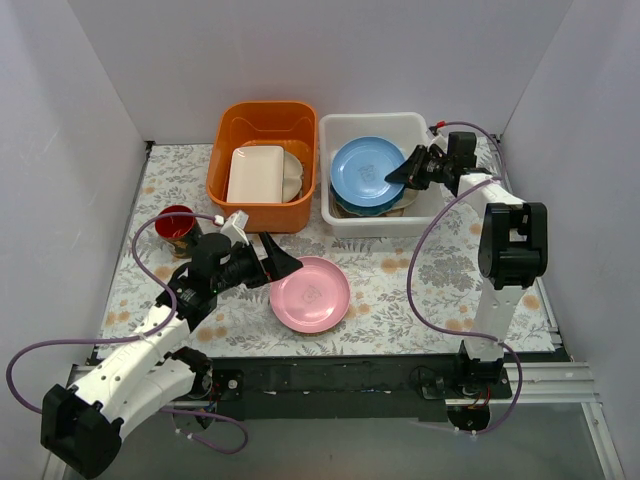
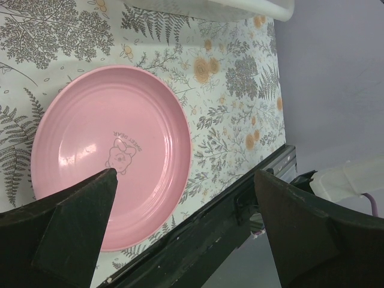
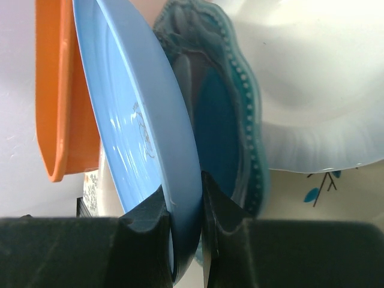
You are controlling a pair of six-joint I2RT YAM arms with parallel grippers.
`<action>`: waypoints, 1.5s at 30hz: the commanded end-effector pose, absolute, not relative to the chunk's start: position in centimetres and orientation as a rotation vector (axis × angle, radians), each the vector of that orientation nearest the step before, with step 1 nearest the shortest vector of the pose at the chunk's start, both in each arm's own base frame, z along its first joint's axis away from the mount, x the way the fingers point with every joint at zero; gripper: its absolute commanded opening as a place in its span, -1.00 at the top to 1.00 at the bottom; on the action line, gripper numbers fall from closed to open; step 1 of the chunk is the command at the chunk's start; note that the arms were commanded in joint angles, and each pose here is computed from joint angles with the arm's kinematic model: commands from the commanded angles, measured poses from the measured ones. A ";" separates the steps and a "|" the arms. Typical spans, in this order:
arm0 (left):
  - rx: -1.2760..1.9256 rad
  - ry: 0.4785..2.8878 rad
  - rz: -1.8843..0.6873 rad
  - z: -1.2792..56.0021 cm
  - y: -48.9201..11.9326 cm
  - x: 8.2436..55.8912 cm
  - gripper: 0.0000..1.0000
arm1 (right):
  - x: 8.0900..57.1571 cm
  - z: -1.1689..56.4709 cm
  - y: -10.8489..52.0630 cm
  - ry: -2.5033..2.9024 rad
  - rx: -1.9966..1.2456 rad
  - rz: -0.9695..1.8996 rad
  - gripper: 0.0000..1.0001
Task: Place the plates into the plastic bin on the countertop
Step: Place the plate in the plastic bin.
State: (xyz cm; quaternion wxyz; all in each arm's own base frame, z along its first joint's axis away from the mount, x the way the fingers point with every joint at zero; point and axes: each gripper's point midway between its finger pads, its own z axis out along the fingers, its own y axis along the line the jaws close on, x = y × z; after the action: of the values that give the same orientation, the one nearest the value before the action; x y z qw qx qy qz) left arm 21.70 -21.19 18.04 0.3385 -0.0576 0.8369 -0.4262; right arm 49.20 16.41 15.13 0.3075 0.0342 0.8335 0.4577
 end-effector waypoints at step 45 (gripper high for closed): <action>-0.250 2.272 -0.985 15.4 -19.8 21.9 -0.96 | 48.1 23.3 12.8 2.101 0.056 0.873 -0.61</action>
State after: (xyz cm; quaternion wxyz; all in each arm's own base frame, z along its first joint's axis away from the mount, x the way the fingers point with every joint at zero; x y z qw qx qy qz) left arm 21.81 -20.72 16.15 0.3224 -0.0751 0.8533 -0.4028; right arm 48.34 13.51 20.93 0.3867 0.0356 0.8470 0.3631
